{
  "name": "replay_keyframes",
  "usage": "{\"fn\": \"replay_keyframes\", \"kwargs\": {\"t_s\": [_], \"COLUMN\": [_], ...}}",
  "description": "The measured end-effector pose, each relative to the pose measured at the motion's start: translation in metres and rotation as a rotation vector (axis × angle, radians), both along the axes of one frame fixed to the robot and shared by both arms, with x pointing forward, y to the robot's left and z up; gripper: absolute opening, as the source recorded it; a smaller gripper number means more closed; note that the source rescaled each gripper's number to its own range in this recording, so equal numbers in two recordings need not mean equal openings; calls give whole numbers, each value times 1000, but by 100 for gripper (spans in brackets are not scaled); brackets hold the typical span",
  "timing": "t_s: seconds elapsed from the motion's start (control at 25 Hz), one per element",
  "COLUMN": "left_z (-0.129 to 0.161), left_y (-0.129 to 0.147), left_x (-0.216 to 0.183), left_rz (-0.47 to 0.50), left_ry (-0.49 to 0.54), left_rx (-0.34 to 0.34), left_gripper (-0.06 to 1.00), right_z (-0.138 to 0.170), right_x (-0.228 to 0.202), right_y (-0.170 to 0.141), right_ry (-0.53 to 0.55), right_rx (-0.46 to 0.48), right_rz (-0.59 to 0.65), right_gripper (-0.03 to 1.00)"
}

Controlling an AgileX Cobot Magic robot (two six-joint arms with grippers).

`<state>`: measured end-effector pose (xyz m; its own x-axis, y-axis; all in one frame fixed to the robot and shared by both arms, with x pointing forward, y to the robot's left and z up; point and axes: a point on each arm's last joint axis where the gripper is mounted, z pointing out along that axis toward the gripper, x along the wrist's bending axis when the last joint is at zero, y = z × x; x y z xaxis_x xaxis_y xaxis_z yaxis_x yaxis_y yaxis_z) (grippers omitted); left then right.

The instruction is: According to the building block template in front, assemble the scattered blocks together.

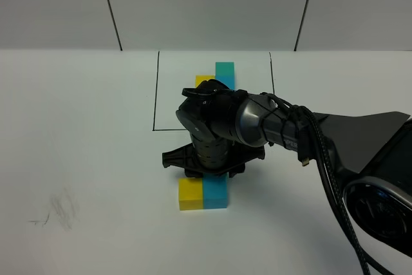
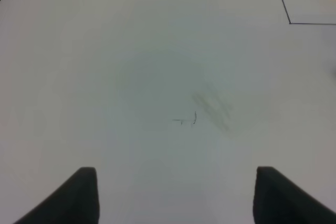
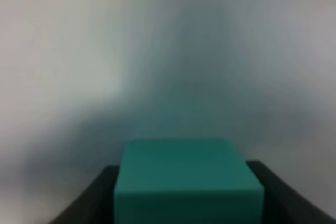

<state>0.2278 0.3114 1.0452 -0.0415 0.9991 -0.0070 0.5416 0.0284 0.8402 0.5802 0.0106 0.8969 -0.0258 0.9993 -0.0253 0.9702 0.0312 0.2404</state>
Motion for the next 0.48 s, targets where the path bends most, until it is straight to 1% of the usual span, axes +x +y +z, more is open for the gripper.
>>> {"fn": "replay_keyframes", "kwargs": {"t_s": [0.16, 0.36, 0.48], "left_z": [0, 0, 0], "left_y": [0, 0, 0], "left_x": [0, 0, 0], "left_rz": [0, 0, 0], "left_ry": [0, 0, 0], "left_rx": [0, 0, 0], "left_gripper": [42, 42, 42], "right_z": [9, 19, 36], "right_x": [1, 2, 7], "right_y": [-1, 0, 4], "right_ry": [-22, -25, -44], "right_rx": [-4, -19, -20], "right_rz": [17, 60, 91], "right_gripper": [30, 53, 69]}}
